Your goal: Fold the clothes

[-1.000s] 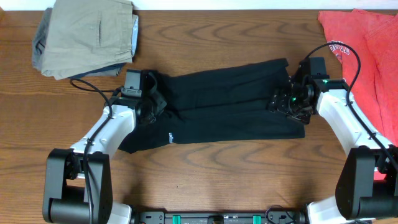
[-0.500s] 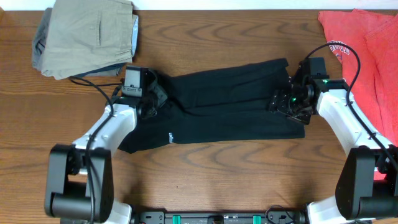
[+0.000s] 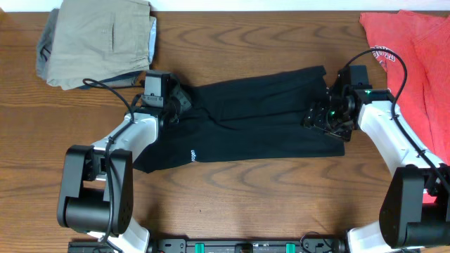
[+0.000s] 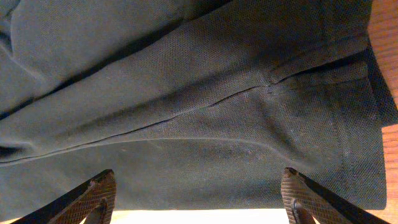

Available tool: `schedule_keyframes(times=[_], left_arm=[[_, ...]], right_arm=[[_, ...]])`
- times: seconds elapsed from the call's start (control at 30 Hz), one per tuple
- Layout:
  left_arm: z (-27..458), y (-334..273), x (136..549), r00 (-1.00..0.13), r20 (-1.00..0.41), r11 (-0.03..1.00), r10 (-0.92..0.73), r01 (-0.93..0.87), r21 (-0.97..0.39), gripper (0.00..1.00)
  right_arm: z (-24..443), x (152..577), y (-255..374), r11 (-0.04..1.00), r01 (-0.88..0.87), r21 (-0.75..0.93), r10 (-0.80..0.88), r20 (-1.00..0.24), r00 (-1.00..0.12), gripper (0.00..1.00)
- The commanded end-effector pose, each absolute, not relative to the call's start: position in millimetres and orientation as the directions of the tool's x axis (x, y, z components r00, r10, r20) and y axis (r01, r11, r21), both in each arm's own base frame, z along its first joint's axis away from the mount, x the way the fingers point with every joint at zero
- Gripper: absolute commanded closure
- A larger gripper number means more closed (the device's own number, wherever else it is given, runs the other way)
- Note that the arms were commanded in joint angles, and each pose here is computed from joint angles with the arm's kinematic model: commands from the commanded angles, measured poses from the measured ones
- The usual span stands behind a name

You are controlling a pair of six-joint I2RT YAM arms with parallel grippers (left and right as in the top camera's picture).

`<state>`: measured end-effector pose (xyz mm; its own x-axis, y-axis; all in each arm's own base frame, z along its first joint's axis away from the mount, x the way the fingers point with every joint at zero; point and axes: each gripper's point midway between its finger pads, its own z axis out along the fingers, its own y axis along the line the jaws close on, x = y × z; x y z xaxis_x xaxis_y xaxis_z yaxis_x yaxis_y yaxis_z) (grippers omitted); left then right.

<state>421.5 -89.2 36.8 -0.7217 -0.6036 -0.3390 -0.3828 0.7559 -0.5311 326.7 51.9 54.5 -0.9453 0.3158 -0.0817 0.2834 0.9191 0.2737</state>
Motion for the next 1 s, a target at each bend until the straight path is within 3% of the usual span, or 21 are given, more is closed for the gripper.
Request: schedule_keyframes(times=[0.0, 0.17, 0.3, 0.5, 0.7, 0.97], left_arm=[[70.8, -93.9, 435.3, -0.73, -0.433, 0.802, -0.529, -0.263, -0.536, 0.57], [115.5, -91.3, 416.8, -0.729, -0.481, 0.827, -0.487, -0.208, -0.523, 0.57], [126.8, -86.4, 381.2, -0.767, -0.426, 0.834, -0.48, -0.249, -0.493, 0.58], [81.5, -80.0, 333.2, -0.851, -0.217, 0.844, -0.479, -0.379, -0.379, 0.59], [30.3, -79.5, 331.6, -0.86, -0.104, 0.837, -0.499, -0.448, -0.314, 0.59], [5.6, -81.8, 349.8, -0.853, -0.116, 0.831, -0.509, -0.452, -0.325, 0.59]], right_arm=[[56.6, 328.4, 54.2, 0.931, 0.249, 0.267, 0.283, -0.095, -0.954, 0.17], [56.5, 327.7, 54.4, 0.937, 0.23, 0.264, 0.263, -0.098, -0.96, 0.17], [56.7, 328.7, 54.8, 0.937, 0.228, 0.265, 0.263, -0.102, -0.959, 0.18], [58.0, 333.9, 63.1, 0.941, 0.2, 0.274, 0.242, -0.127, -0.962, 0.17], [58.0, 331.2, 75.7, 0.947, 0.167, 0.274, 0.208, -0.127, -0.97, 0.17], [57.4, 327.6, 78.2, 0.949, 0.162, 0.27, 0.199, -0.115, -0.973, 0.17]])
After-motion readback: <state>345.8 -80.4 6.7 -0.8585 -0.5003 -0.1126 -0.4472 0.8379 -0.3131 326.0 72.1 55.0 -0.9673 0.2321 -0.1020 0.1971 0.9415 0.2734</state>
